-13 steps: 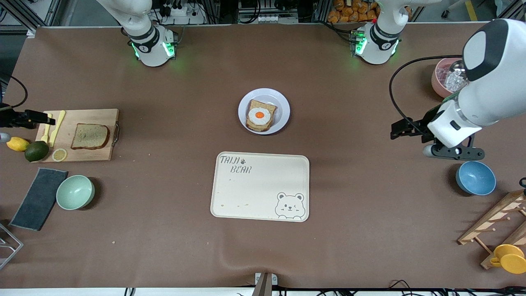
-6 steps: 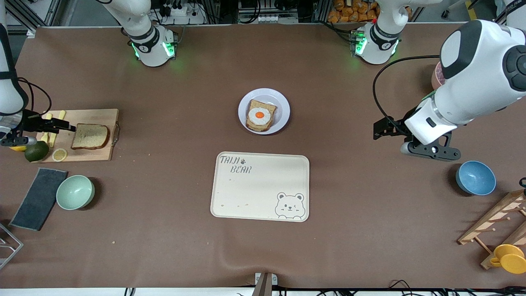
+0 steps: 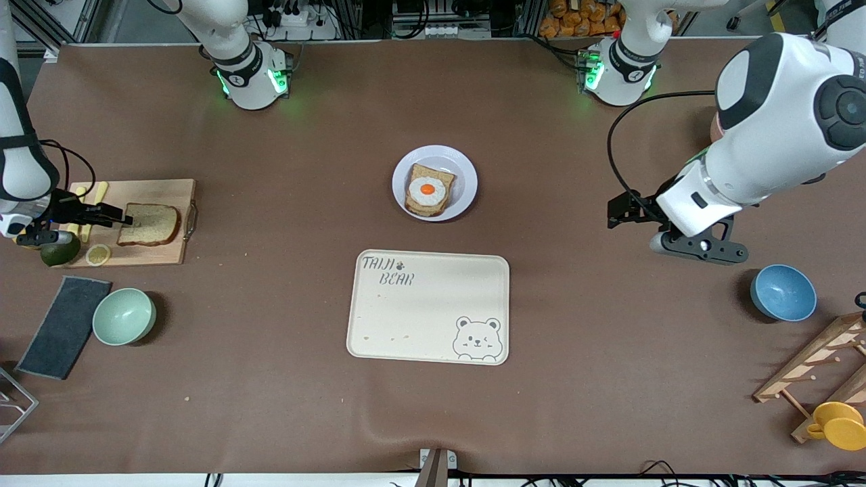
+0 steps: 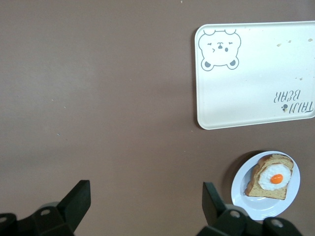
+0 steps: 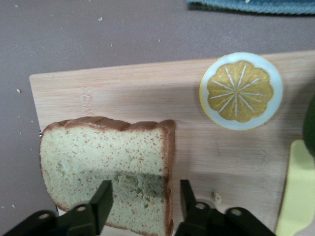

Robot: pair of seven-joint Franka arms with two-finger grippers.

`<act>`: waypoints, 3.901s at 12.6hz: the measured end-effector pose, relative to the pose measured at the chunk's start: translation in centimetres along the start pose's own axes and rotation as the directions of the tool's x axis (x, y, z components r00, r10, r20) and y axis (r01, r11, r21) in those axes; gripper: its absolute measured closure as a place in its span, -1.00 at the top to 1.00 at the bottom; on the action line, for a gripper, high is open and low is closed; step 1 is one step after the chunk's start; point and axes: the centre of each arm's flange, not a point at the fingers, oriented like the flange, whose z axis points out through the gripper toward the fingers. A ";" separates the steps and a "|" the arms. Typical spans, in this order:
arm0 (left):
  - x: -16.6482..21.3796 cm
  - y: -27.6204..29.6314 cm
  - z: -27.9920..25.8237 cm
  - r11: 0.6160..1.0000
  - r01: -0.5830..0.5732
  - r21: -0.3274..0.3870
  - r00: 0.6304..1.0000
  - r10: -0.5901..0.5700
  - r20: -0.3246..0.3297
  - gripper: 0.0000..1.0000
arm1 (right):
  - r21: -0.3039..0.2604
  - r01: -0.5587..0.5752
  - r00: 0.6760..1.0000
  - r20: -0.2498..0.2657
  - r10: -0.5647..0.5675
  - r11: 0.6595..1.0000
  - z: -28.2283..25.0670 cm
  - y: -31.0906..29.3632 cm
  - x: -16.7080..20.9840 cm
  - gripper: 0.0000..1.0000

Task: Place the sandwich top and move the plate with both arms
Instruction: 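Lower the right gripper and grasp the bread slice on the board, then lift the bread slice with the right gripper and carry it toward the plate, then lay the bread slice onto the egg toast and open the right gripper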

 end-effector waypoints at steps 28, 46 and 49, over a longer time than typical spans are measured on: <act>1.0 -3.8 9.0 0.981 0.020 -0.194 0.994 0.001 0.106 1.00 | 0.243 0.135 0.950 0.246 -0.195 0.961 -0.6 -26.5 10.2 -0.87; 0.4 2.9 12.8 0.970 -0.067 -0.232 0.995 0.081 0.052 1.00 | 0.257 0.158 0.950 0.222 -0.218 0.953 11.5 -63.9 4.0 -0.87; 0.4 3.5 12.8 0.969 -0.073 -0.236 0.995 0.087 0.047 1.00 | 0.241 0.175 0.941 0.244 -0.234 0.955 13.5 -65.0 2.0 -0.87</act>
